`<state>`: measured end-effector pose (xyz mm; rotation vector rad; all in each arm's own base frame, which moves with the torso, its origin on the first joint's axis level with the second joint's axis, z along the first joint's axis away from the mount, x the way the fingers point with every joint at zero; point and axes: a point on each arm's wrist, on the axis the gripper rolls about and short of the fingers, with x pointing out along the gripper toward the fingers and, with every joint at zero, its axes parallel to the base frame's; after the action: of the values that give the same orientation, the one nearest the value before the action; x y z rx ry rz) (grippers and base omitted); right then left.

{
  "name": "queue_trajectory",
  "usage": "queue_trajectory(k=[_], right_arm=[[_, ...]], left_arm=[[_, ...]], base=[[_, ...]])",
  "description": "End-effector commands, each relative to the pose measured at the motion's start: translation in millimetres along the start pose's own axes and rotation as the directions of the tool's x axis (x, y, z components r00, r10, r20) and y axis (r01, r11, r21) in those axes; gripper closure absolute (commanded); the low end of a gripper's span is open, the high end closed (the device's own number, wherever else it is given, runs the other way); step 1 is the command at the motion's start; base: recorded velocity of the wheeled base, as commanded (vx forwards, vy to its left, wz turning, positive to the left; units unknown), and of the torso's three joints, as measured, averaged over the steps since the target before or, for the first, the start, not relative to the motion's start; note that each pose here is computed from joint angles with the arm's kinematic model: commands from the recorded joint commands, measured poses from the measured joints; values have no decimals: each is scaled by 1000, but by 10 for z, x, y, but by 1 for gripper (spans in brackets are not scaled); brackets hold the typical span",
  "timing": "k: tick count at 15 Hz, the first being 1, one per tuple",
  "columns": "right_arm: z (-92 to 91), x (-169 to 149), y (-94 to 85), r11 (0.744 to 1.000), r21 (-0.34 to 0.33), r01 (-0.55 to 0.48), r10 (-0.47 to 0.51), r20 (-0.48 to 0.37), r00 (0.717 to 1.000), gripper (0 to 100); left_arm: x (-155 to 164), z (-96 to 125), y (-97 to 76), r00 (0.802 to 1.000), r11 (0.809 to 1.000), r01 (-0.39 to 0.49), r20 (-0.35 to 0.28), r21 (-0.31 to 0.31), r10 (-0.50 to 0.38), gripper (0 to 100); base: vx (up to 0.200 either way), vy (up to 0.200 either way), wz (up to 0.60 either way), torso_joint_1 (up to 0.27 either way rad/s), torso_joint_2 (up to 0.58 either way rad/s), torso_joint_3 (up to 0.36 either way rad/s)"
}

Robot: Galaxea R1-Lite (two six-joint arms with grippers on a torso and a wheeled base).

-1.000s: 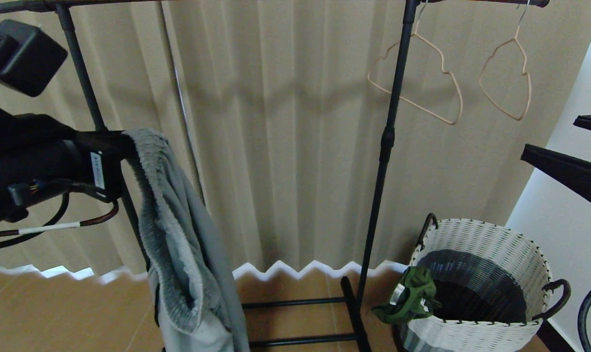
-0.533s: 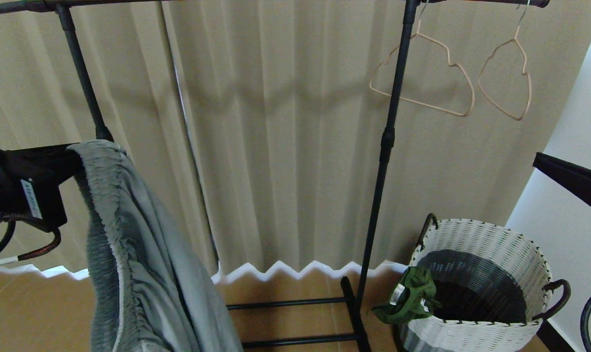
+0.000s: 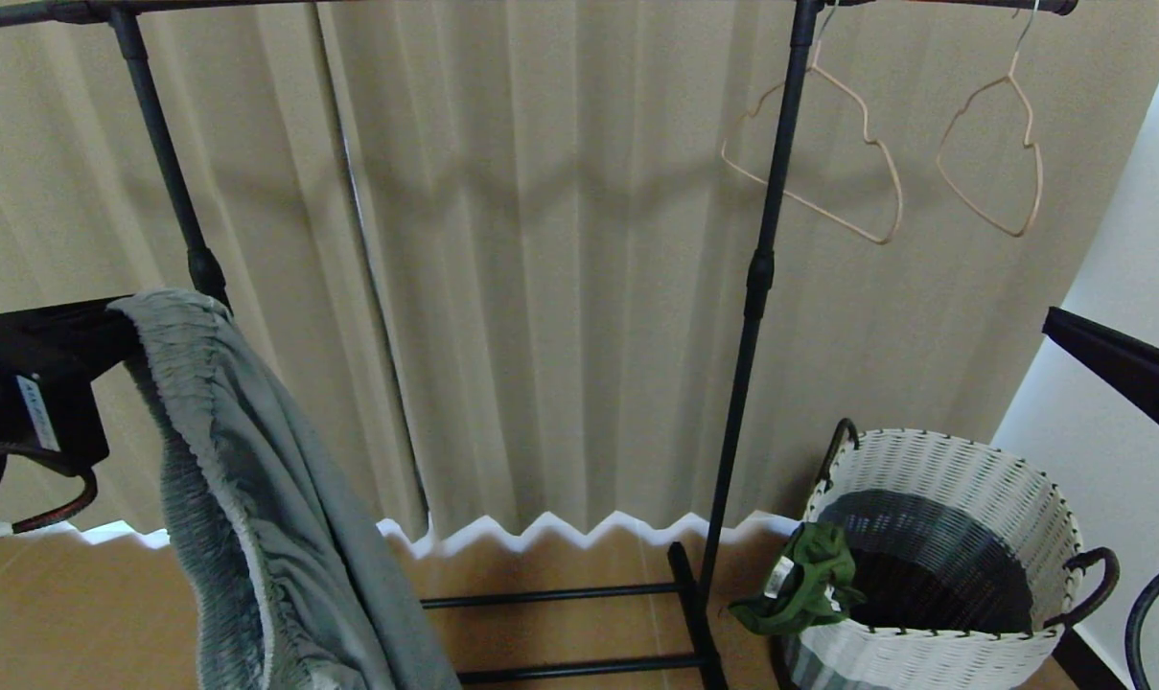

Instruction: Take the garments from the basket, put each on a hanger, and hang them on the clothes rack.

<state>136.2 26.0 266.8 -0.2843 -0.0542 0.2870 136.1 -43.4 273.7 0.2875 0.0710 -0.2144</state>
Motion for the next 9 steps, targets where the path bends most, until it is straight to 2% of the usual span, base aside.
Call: queue_trajectory(k=[1,4,6,9], right_arm=[[-15,4,4,1000,1,-1,1,-8,1000,0],[-22,9,-26,1000,1,17,-17,-16,1000,0],[-28,7,-36,1000,1,25,-25,-22,999,0],[-44,10,-68,999,1,46,-46,-33,998,0]], left_arm=[[-49,-32,-3,1000,1000,0,1,1,0,100],[-107,-101,-12,1000,1000,0,-7,17,0,100],[-101,-102,19,1000,1000,-22,-12,19,22,100],[-77,-119,54,998,998,-49,-26,43,50,100]], base=[[0,0,0,0,0,0],[0,0,0,14,-130,-98],[0,0,0,71,-215,-298],[0,0,0,116,-497,-328]])
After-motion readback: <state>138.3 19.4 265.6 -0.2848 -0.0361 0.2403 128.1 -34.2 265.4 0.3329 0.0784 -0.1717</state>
